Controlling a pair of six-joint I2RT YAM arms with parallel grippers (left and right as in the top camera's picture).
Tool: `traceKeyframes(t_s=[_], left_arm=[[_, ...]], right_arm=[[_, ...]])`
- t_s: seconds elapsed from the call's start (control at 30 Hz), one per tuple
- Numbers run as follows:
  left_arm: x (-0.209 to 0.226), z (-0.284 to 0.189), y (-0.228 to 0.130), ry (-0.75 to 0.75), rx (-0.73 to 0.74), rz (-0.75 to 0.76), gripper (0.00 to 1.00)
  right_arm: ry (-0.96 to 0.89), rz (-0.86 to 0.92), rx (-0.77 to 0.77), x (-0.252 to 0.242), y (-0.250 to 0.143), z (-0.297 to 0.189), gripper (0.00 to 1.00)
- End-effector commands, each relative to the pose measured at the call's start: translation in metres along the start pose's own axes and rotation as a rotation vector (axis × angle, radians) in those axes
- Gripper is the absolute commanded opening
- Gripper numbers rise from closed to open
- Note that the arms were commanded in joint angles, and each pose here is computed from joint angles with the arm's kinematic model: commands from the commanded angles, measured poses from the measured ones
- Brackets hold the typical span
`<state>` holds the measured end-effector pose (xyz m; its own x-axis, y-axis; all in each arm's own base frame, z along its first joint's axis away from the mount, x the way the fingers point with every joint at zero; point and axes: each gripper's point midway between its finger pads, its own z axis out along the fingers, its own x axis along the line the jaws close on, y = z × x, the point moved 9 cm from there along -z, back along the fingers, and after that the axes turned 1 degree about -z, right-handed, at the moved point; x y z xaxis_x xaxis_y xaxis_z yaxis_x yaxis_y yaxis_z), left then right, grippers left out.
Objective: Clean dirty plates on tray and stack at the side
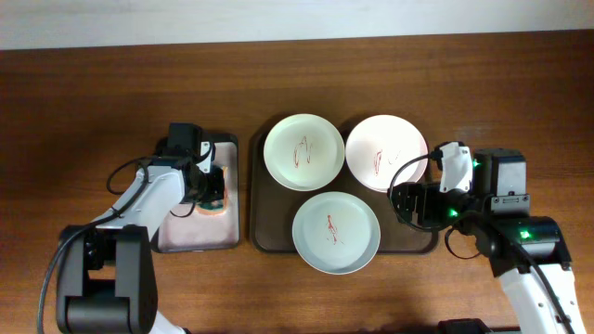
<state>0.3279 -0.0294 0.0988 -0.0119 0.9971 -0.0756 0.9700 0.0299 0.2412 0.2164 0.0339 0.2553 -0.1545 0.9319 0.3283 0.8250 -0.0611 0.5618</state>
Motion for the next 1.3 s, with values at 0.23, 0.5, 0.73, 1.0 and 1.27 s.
traceKeyframes(t_s=[0.23, 0.5, 0.73, 1.0, 1.27], left_arm=[[-0.006, -0.038, 0.009, -0.039, -0.005, 0.005, 0.0], [-0.006, -0.043, 0.0, -0.038, 0.042, -0.008, 0.0], [-0.005, -0.043, -0.001, -0.036, 0.049, -0.036, 0.0], [-0.005, -0.043, -0.001, -0.036, 0.049, -0.036, 0.0], [-0.007, -0.044, -0.002, -0.053, 0.052, -0.037, 0.0]], right_arm=[[0.007, 0.087, 0.232, -0.012, -0.007, 0.042, 0.74], [0.041, 0.125, 0.553, -0.017, -0.034, 0.119, 0.49], [0.035, 0.126, 0.669, -0.019, -0.053, 0.166, 0.28], [0.032, 0.15, 0.682, -0.02, -0.056, 0.17, 0.04], [0.026, 0.175, 0.679, -0.019, -0.055, 0.171, 0.04]])
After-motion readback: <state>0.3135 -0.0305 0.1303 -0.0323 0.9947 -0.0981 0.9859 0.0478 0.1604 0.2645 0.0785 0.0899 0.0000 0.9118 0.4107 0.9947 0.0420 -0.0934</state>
